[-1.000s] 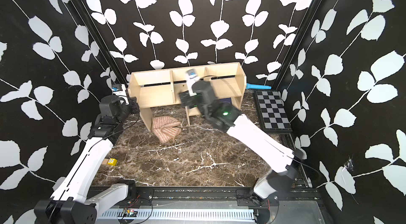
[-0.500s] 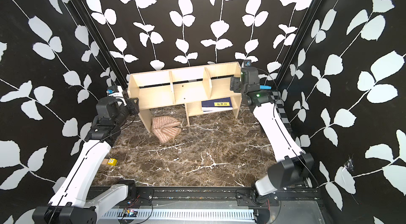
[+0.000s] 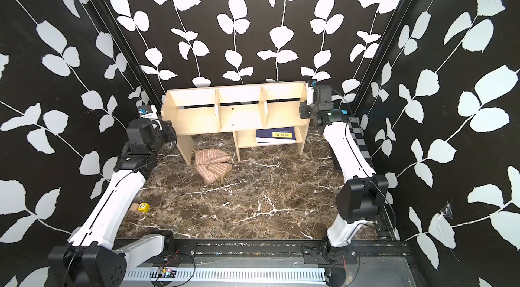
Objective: Wipe the bookshelf clean with a cloth
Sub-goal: Adjust the shelf at the center of the board.
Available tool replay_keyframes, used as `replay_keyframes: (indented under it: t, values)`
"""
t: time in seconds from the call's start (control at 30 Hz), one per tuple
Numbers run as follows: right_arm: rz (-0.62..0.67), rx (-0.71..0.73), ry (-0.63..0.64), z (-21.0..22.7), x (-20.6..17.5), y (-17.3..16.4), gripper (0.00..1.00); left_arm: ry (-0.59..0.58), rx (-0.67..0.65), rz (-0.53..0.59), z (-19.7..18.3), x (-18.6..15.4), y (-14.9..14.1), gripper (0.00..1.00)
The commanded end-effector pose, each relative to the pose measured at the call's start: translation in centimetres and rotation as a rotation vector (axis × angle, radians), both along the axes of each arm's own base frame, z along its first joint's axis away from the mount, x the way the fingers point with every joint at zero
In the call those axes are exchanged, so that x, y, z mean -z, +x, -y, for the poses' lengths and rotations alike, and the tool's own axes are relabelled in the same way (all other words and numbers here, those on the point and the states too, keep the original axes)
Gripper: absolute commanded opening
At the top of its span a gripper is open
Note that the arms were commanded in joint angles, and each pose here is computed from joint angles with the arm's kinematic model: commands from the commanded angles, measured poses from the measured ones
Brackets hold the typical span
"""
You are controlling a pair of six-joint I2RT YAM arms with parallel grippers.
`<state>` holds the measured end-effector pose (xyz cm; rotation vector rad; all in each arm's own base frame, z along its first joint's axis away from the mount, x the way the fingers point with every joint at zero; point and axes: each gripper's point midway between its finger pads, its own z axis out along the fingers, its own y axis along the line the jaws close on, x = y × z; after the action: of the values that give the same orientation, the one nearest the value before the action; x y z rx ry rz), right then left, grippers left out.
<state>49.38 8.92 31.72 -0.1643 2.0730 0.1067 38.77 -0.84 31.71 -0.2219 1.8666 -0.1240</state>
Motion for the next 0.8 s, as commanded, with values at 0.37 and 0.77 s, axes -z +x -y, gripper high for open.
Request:
replay_keyframes:
  t: [0.37, 0.77]
  values:
    - [0.032, 0.136, 0.035, 2.0, -5.4, -10.7, 0.00, -0.108, 0.150, 0.003, 3.3, -1.7, -4.0, 0.15]
    - [-0.024, 0.159, 0.057, 2.0, -3.5, -11.1, 0.00, -0.029, 0.255, 0.015, 4.6, 0.3, -14.2, 0.87]
